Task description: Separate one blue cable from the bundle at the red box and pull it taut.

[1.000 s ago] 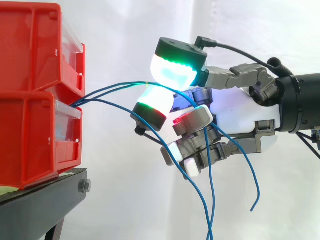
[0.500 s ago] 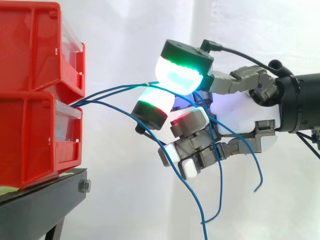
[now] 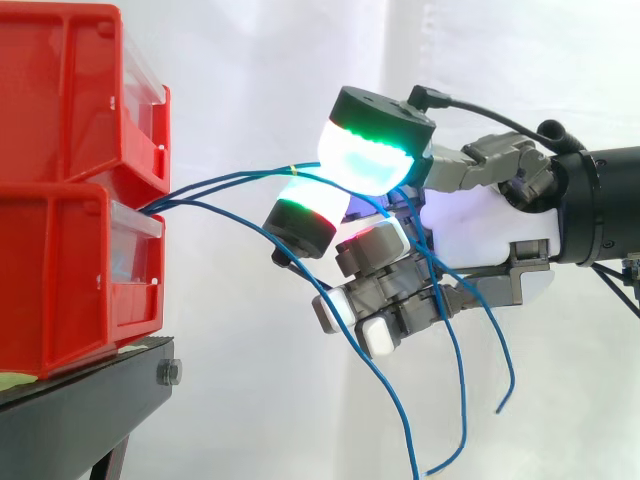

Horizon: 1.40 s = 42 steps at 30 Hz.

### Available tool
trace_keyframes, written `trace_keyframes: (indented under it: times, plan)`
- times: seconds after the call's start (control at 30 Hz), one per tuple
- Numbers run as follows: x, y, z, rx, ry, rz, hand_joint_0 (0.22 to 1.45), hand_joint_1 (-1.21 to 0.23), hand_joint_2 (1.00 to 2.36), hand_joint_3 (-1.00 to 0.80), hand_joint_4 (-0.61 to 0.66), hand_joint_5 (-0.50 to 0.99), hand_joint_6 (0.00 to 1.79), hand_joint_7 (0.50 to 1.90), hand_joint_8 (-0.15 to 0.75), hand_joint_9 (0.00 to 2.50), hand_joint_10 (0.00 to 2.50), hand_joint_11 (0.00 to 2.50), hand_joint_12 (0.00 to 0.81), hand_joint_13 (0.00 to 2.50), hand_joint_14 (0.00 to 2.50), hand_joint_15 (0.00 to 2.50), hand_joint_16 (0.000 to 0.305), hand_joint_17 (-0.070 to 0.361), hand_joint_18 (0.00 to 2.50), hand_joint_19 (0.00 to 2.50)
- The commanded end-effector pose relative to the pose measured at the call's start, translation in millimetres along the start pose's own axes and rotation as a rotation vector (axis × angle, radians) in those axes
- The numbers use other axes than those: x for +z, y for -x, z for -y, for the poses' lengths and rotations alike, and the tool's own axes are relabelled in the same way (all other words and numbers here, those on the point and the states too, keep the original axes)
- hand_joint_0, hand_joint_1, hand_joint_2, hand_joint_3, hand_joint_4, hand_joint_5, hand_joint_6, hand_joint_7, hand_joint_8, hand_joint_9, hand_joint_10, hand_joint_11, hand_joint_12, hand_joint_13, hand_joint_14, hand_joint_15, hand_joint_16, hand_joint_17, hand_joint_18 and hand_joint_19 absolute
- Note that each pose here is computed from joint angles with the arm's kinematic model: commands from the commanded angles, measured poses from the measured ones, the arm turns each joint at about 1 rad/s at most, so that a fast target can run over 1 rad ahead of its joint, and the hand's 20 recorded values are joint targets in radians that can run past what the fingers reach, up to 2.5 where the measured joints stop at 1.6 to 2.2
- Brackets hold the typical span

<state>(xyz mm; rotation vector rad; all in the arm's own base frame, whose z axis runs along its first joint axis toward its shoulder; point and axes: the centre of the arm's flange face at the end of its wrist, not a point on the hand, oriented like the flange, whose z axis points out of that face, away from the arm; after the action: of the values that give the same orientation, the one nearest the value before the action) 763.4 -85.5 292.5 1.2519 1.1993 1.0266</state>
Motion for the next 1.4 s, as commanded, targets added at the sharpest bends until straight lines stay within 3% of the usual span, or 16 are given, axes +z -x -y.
trace_keyframes:
  times: [0.0,0.4,0.7,0.9,1.1,1.37]
  plan:
    - [0.2,0.9,-0.3,0.0,0.002,0.001,0.59,-0.71,1.0,-0.5,0.07,-0.17,0.88,1.16,0.342,1.21,0.03,1.21,0.381,0.85,0.02,0.62,0.046,0.105,0.83,0.75]
    - [-0.1,-0.5,0.3,-0.002,0.0,-0.002,0.6,-0.47,1.0,-0.5,0.07,-0.12,0.79,1.2,0.328,1.25,0.03,1.08,0.378,0.86,0.02,0.62,0.046,0.104,0.84,0.78]
    - [-0.1,-1.6,0.2,-0.003,0.0,-0.003,0.59,-0.44,1.0,-0.5,0.09,-0.12,0.77,1.24,0.333,1.26,0.03,1.09,0.38,0.85,0.02,0.61,0.047,0.105,0.85,0.78]
    - [0.1,-2.8,0.0,-0.003,0.002,-0.005,0.63,-0.67,1.0,-0.5,0.08,-0.13,0.79,1.26,0.337,1.24,0.03,1.1,0.378,0.84,0.02,0.61,0.047,0.105,0.85,0.78]
    - [0.1,-2.8,0.0,-0.004,0.002,-0.005,0.69,-0.89,1.0,-0.48,0.11,-0.18,0.85,1.2,0.335,1.13,0.03,1.18,0.392,0.8,0.02,0.62,0.048,0.107,0.81,0.77]
    - [0.0,-4.0,-0.1,-0.005,0.002,-0.006,0.75,-0.96,1.0,-0.5,0.12,-0.2,0.87,1.16,0.331,1.06,0.03,1.17,0.393,0.76,0.02,0.59,0.048,0.108,0.79,0.73]
